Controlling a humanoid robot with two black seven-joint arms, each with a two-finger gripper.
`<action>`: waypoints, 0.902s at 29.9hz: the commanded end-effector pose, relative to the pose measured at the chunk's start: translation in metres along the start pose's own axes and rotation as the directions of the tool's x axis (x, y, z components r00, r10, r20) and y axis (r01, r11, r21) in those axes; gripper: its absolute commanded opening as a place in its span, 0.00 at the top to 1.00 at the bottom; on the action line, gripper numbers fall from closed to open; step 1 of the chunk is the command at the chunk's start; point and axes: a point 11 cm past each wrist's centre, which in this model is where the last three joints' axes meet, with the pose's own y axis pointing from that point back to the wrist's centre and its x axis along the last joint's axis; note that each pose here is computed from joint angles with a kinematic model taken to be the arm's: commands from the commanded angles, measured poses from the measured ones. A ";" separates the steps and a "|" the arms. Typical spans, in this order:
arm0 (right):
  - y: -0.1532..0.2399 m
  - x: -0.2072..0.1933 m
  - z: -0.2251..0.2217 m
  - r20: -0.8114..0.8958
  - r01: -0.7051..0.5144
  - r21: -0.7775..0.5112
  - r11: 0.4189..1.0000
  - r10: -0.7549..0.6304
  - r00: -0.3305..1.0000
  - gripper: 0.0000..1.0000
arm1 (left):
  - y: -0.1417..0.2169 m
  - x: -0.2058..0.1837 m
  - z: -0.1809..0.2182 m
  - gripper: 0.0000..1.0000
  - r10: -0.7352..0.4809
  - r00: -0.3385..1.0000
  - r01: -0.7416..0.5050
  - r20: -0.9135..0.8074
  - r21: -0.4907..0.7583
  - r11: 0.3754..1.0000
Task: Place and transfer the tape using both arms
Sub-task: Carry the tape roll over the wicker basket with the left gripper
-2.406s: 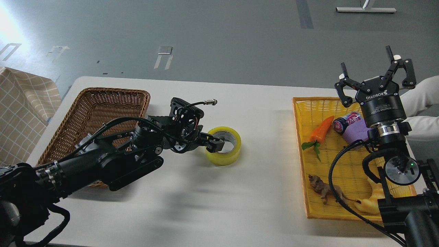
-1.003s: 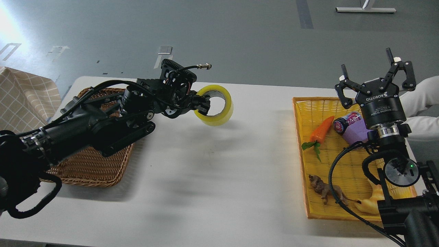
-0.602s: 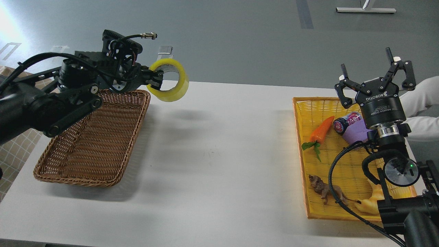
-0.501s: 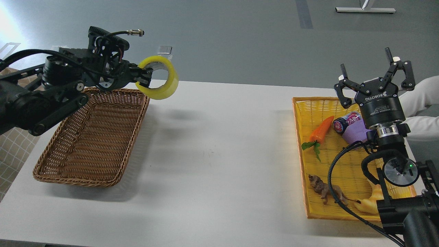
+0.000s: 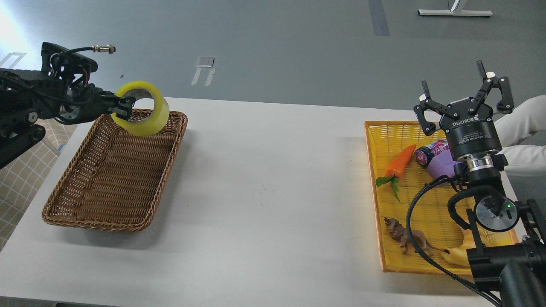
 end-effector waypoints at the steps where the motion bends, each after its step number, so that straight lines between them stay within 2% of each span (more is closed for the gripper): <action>1: 0.001 0.000 0.000 0.000 -0.002 0.000 1.000 0.002 1.000 0.01 | 0.002 -0.014 -0.005 1.00 -0.024 1.000 0.024 -0.011 -0.005 1.000; 5: 0.001 0.002 0.001 0.001 -0.006 -0.002 1.000 0.006 1.000 0.01 | -0.001 -0.026 -0.004 1.00 -0.050 0.999 0.050 -0.019 -0.013 0.999; 12: 0.001 0.003 0.001 0.001 -0.011 -0.002 1.000 0.011 1.000 0.01 | -0.007 -0.069 -0.005 1.00 -0.136 0.990 0.135 -0.045 -0.018 0.991; 27: 0.002 0.004 0.002 0.002 -0.014 -0.006 1.000 0.014 1.000 0.01 | -0.013 -0.102 -0.002 1.00 -0.215 0.976 0.215 -0.019 -0.018 0.976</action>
